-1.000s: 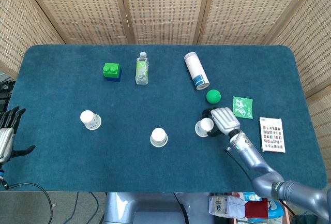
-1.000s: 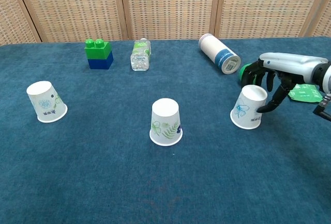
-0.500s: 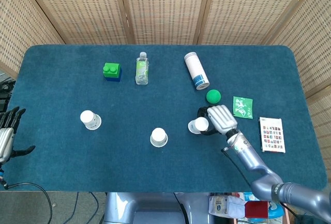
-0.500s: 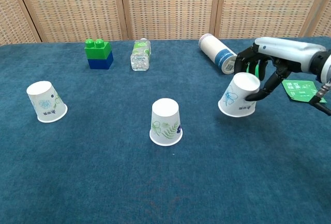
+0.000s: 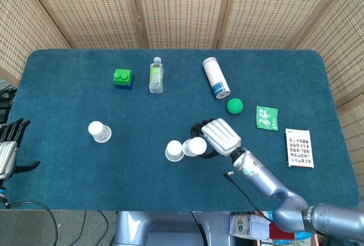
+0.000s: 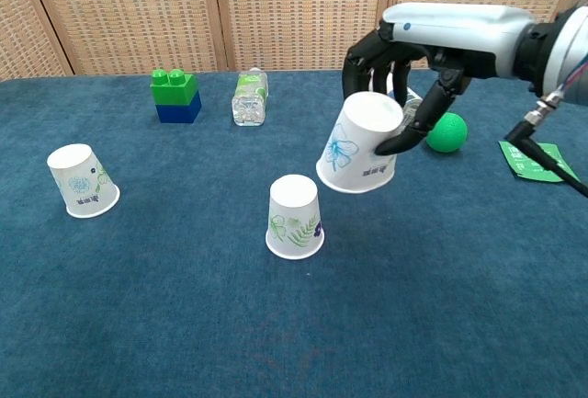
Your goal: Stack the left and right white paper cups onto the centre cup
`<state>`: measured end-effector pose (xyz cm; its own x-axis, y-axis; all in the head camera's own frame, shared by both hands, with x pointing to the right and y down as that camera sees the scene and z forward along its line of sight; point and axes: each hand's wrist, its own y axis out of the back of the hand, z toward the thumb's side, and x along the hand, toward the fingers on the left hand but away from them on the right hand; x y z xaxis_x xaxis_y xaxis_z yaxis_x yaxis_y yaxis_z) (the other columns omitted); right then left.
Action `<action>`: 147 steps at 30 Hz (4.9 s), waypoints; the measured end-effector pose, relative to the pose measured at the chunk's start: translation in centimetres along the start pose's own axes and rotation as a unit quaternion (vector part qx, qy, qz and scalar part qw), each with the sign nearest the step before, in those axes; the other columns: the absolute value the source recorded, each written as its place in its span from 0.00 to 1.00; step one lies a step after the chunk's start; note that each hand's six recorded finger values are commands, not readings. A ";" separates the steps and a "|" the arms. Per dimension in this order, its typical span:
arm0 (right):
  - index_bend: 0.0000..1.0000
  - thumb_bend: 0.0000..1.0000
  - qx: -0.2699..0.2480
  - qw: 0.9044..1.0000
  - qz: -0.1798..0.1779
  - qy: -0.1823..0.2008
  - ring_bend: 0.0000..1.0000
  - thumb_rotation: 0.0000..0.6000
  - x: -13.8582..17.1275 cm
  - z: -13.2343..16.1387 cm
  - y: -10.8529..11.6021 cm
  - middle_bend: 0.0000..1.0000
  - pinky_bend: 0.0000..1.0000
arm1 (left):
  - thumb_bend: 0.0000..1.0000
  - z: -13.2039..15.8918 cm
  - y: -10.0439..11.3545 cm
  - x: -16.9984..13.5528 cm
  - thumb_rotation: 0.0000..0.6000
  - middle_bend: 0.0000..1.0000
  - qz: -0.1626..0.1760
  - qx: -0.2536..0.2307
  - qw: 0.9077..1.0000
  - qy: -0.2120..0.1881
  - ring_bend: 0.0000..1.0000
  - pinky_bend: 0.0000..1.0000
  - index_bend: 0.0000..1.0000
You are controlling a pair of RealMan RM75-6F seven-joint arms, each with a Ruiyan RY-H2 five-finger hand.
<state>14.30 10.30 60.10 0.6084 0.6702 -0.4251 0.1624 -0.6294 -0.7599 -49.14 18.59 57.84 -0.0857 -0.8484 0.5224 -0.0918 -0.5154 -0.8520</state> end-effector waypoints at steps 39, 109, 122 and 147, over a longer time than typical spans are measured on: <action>0.25 0.15 0.035 0.998 0.047 -0.012 0.09 1.00 -4.8 4.0 -3.6 0.13 0.17 | 0.18 -0.4 0.0 0.3 1.00 0.00 -0.009 -0.009 1.000 0.001 0.00 0.00 0.00; 0.00 0.00 0.112 0.959 -0.194 -0.172 0.00 1.00 24.3 -14.2 3.6 0.00 0.00 | 0.21 14.1 -7.4 12.6 1.00 0.49 -0.053 0.068 0.992 -0.089 0.49 0.48 0.47; 0.00 0.00 0.111 0.959 -0.196 -0.174 0.00 1.00 24.2 -14.2 3.5 0.00 0.00 | 0.21 17.1 -3.8 11.0 1.00 0.44 -0.018 0.002 0.989 -0.145 0.48 0.47 0.47; 0.00 0.00 0.122 0.953 -0.204 -0.190 0.00 1.00 24.3 -14.8 3.7 0.00 0.00 | 0.21 35.4 0.4 5.8 1.00 0.39 -0.049 0.076 0.907 -0.412 0.43 0.42 0.47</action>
<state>41.14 18.43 54.21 0.2001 0.9626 -0.1826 0.1114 -0.2075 -0.9719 -14.51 9.16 59.37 0.6909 -0.5678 0.4474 0.0846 -0.5511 -0.8301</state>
